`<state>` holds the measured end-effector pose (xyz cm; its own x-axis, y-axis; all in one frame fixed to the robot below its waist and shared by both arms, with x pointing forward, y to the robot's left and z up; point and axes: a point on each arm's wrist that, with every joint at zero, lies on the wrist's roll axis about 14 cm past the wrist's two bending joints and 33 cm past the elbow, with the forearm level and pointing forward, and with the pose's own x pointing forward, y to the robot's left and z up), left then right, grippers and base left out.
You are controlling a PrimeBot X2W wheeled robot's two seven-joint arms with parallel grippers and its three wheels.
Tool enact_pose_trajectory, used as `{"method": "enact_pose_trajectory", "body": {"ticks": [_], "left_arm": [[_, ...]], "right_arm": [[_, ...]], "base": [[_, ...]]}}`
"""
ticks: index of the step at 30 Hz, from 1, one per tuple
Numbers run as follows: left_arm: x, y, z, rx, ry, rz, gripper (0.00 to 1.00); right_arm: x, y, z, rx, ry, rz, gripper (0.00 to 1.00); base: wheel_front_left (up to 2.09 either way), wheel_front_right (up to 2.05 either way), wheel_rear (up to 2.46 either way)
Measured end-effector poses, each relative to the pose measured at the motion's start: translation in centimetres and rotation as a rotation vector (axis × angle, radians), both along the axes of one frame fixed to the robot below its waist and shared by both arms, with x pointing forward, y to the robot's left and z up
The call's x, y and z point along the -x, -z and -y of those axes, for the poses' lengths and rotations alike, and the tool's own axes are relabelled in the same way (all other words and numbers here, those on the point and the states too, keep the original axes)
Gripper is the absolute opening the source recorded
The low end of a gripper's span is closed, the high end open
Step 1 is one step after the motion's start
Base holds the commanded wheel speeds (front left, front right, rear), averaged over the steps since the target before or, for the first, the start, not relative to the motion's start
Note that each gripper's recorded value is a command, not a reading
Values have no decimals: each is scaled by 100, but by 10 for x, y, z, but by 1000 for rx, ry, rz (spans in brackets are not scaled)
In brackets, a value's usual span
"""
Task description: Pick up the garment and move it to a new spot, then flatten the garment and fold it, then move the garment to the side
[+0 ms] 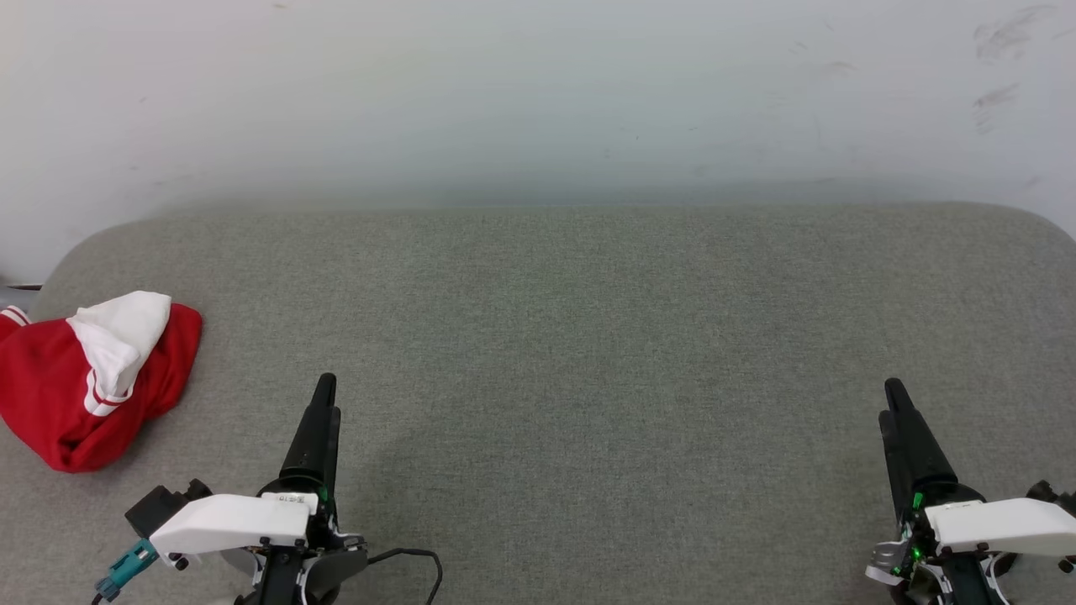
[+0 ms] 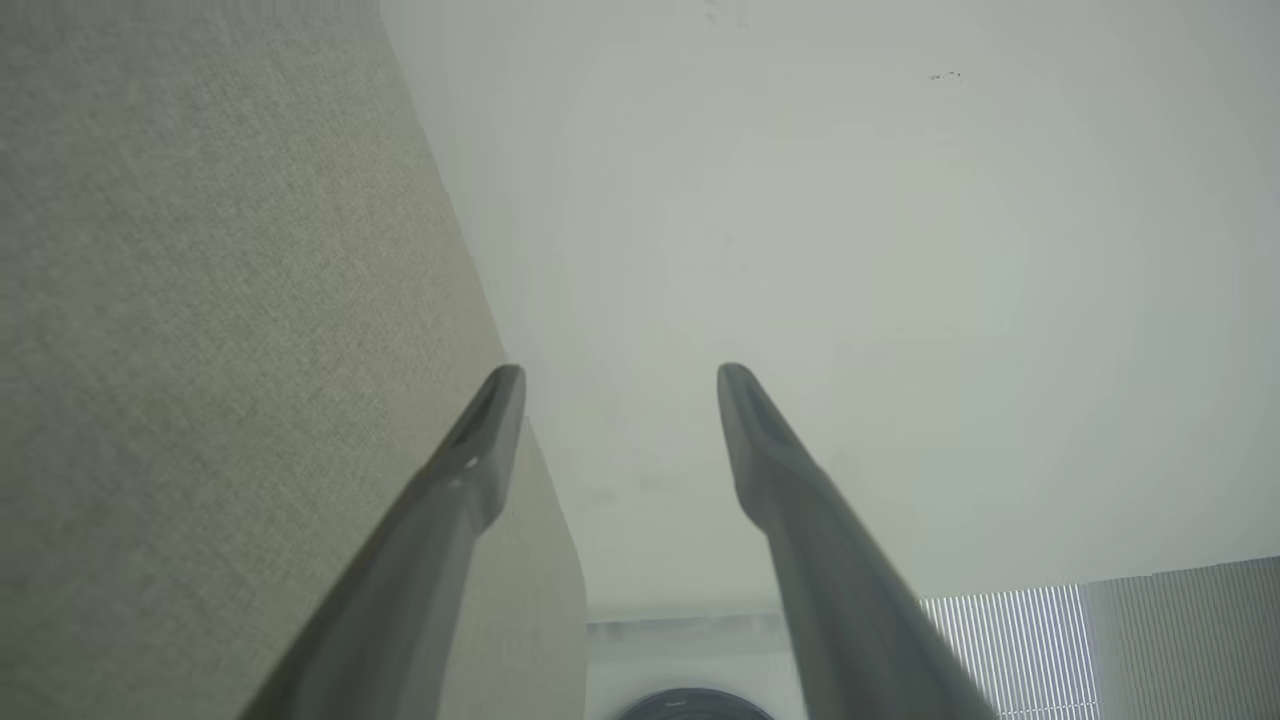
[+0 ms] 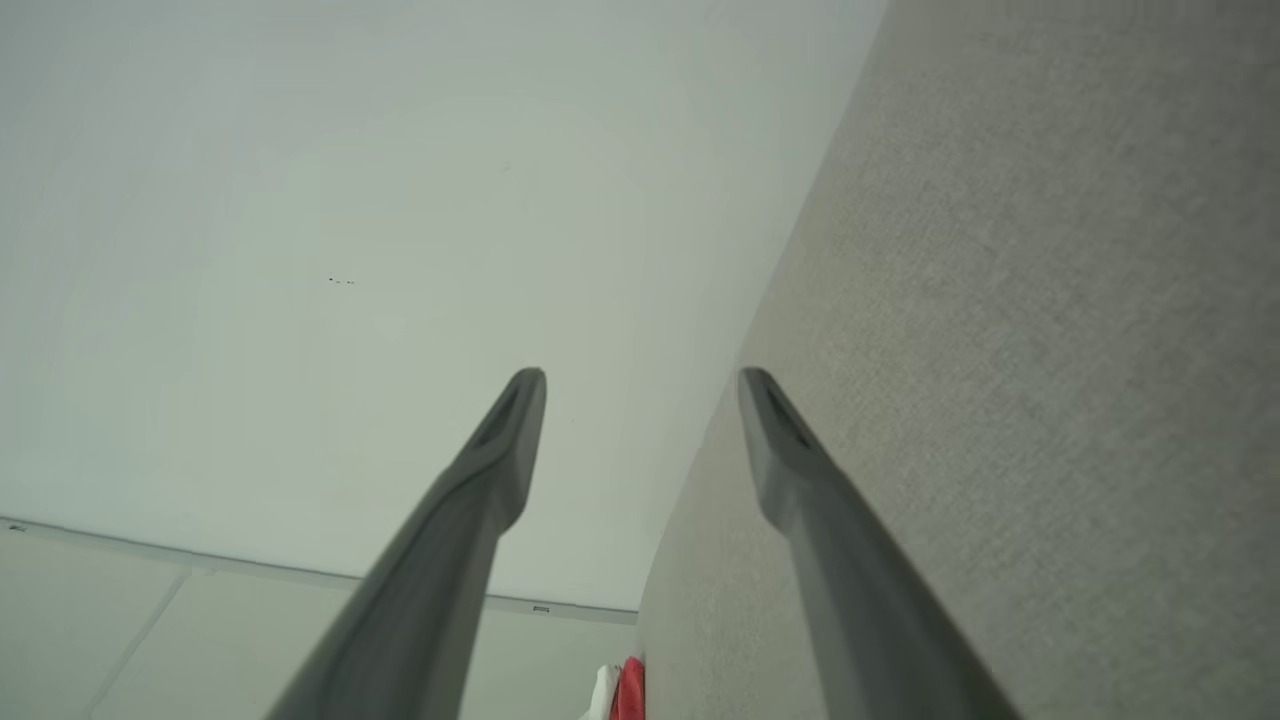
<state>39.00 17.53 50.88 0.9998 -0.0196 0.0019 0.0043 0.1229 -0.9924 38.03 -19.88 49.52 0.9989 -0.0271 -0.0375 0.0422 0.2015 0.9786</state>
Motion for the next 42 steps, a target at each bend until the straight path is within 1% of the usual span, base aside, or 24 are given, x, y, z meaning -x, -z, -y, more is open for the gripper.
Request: {"method": "enact_pose_trajectory", "body": {"ticks": [7, 12, 18, 23, 30, 42], "left_arm": [[-1, -8, -2, -194, -11, 29, 100], [-2, -14, -3, -333, -19, 51, 100], [-2, -23, -3, -472, -29, 83, 100], [-2, -29, -2, -587, -35, 108, 100], [-2, -34, 2, -743, -36, 135, 100], [-2, -34, 6, -949, -33, 149, 100]], "right_arm": [[-1, -5, 4, 170, 11, 9, 100], [-1, -9, 5, 313, 10, 21, 100], [-2, -16, 4, 480, 7, 39, 100], [-2, -22, 1, 598, 2, 58, 100], [-3, -30, -5, 742, -18, 80, 100], [-4, -37, -12, 940, -38, 104, 100]], "base": [[0, 0, 0], [0, 0, 0], [0, 0, 0], [0, 0, 0], [0, 0, 0], [0, 0, 0]]}}
